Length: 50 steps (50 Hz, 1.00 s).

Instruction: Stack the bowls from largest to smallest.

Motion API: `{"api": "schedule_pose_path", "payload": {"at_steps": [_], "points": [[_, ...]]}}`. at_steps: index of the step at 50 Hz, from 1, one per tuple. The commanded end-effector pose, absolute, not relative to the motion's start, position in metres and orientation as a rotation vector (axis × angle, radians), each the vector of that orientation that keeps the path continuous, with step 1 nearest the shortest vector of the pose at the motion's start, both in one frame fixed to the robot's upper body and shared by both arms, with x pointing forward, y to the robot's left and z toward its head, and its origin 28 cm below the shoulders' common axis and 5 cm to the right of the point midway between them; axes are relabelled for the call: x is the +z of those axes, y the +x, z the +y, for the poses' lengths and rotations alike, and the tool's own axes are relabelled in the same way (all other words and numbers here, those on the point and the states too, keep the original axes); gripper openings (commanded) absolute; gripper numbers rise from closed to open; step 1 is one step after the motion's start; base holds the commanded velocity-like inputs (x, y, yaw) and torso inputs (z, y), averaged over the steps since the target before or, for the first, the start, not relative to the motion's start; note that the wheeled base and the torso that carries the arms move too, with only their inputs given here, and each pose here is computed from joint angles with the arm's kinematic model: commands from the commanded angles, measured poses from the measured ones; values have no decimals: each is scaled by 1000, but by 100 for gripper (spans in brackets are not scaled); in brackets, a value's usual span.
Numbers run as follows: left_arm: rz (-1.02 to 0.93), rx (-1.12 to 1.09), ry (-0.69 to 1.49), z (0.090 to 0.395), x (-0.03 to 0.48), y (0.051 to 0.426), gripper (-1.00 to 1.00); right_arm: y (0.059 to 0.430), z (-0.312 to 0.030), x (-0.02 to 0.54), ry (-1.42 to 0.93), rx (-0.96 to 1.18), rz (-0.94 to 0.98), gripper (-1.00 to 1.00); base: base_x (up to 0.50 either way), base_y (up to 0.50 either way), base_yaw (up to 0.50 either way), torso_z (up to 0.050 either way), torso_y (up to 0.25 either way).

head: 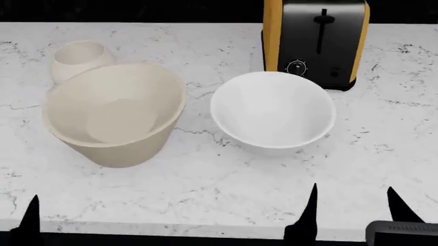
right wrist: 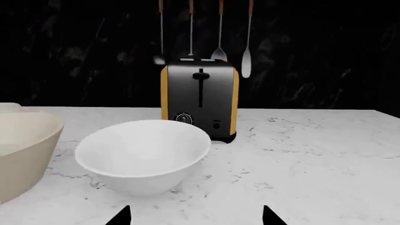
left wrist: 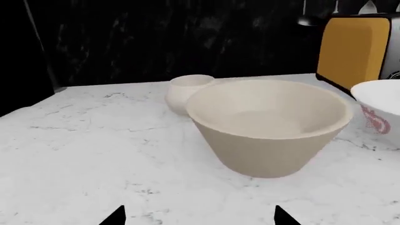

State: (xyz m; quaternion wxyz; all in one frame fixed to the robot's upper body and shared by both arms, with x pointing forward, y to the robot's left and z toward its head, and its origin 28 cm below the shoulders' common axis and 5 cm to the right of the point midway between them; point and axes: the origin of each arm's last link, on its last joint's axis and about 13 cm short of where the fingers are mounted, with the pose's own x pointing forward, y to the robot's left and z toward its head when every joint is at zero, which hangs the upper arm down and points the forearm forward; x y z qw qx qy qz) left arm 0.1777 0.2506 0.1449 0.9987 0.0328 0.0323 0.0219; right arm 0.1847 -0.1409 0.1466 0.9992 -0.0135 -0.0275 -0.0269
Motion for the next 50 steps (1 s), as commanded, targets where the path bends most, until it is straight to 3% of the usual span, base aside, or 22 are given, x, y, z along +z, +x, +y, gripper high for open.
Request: {"api": "schedule_pose_path", "payload": {"at_steps": [1,24,43,50], "points": [[38,69,49,256,152,172,100,181,-146,151,-21,-85,-96,100,445,367,0,0,0],[39,75,64,258,158,169,100,178,-152,157,-29,-112,-116,100,444,365,0,0,1],[45,69,62,258,157,170,100,178,-159,159,-21,-152,-135,100,433,42,0,0,1],[47,47,50,258,161,167,100,161,-174,169,-87,-217,-23,100,38,0,0,0,0]]}}
